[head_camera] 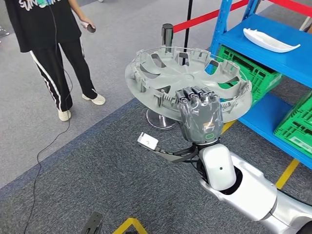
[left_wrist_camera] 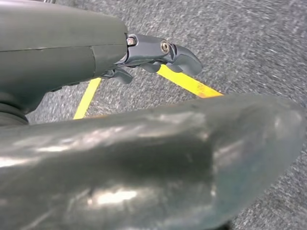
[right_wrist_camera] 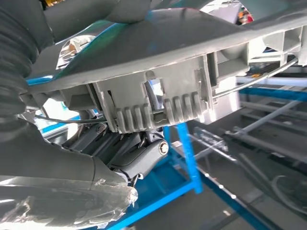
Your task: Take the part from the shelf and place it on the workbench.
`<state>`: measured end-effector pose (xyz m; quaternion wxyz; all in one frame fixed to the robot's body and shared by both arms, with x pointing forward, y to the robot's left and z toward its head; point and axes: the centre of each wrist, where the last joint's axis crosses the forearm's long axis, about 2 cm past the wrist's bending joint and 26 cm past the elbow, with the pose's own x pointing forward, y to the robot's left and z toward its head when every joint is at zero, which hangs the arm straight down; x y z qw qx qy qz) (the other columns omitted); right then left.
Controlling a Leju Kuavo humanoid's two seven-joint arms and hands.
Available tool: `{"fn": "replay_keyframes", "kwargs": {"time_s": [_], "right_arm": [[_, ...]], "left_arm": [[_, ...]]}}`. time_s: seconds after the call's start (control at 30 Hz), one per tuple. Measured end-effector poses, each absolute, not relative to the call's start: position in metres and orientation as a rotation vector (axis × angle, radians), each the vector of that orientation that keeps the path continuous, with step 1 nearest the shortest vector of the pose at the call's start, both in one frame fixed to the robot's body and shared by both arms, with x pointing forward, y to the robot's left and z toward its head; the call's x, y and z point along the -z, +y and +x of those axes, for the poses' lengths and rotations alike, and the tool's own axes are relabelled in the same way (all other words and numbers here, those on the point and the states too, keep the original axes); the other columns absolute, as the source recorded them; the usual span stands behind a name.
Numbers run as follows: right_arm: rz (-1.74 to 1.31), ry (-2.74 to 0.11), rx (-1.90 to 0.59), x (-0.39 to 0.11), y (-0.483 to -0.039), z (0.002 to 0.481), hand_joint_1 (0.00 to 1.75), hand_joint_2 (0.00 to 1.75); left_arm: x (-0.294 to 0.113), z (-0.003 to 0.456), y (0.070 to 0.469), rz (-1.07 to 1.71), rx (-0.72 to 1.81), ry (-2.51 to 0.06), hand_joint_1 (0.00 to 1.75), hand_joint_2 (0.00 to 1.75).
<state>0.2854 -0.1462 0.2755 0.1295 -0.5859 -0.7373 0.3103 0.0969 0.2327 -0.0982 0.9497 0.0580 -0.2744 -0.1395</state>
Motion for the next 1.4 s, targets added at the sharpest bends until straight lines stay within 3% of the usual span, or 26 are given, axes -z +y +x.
{"fn": "replay_keyframes", "kwargs": {"time_s": [1.4], "right_arm": [[-1.705, -2.147, -0.908, -0.2767, -0.1454, 0.2849, 1.75, 1.75]], "left_arm": [[0.0967, 0.1017, 0.2294, 0.104, 0.284, -0.561, 0.00, 0.00]]}}
